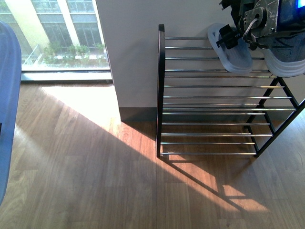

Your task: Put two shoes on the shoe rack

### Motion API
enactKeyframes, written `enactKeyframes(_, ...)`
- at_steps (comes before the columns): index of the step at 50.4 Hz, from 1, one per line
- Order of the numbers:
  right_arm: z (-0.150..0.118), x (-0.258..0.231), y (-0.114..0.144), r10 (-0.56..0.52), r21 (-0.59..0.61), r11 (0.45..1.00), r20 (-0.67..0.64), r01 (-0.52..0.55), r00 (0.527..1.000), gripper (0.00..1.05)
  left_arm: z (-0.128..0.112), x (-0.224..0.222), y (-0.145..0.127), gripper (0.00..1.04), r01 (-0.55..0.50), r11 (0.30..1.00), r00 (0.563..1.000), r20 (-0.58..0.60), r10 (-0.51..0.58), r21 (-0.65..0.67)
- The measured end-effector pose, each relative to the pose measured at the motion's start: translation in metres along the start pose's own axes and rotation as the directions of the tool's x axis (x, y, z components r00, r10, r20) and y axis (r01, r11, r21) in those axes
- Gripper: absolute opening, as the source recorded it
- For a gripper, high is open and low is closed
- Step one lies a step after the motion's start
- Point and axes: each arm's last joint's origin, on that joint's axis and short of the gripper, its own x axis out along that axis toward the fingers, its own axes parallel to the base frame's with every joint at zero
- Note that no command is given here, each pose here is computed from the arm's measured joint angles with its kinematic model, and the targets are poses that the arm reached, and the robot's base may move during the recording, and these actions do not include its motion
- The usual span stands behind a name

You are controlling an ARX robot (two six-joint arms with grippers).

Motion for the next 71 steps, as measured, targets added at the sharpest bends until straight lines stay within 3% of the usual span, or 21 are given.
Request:
enactKeyframes(6, 0.004, -0.023, -0.014, 0.028, 0.015, 0.999, 0.037, -0.028, 0.999, 0.95, 0.000, 0.000, 0.000, 0.02, 0.000, 1.000, 1.000, 0.000, 0.000, 0.000)
enactKeyframes(8, 0.005, -0.030, -0.018, 0.035, 0.026, 0.999, 0.042, -0.036, 0.999, 0.97, 0.000, 0.000, 0.000, 0.02, 0.000, 1.000, 1.000, 0.000, 0.000, 0.000)
enactKeyframes(21, -0.009, -0.095, -0.040, 0.142, 0.132, 0.978, 0.141, -0.161, 0.980, 0.96, 0.000, 0.000, 0.000, 0.02, 0.000, 1.000, 1.000, 0.000, 0.000, 0.000)
enactKeyframes(37, -0.006, -0.203, -0.087, 0.164, 0.282, 0.919, 0.360, -0.275, 0.918, 0.96, 0.000, 0.000, 0.000, 0.02, 0.000, 1.000, 1.000, 0.000, 0.000, 0.000)
enactKeyframes(42, -0.021, -0.242, -0.099, 0.145, 0.347, 0.887, 0.416, -0.304, 0.898, 0.96, 0.000, 0.000, 0.000, 0.02, 0.000, 1.000, 1.000, 0.000, 0.000, 0.000)
enactKeyframes(52, -0.078, -0.286, -0.101, 0.118, 0.443, 0.836, 0.430, -0.324, 0.895, 0.96, 0.000, 0.000, 0.000, 0.02, 0.000, 1.000, 1.000, 0.000, 0.000, 0.000)
enactKeyframes(64, -0.092, -0.297, -0.105, 0.082, 0.495, 0.803, 0.460, -0.333, 0.884, 0.96, 0.000, 0.000, 0.000, 0.02, 0.000, 1.000, 1.000, 0.000, 0.000, 0.000)
enactKeyframes(71, -0.111, -0.312, -0.108, 0.096, 0.494, 0.804, 0.440, -0.330, 0.893, 0.69, 0.000, 0.000, 0.000, 0.02, 0.000, 1.000, 1.000, 0.000, 0.000, 0.000)
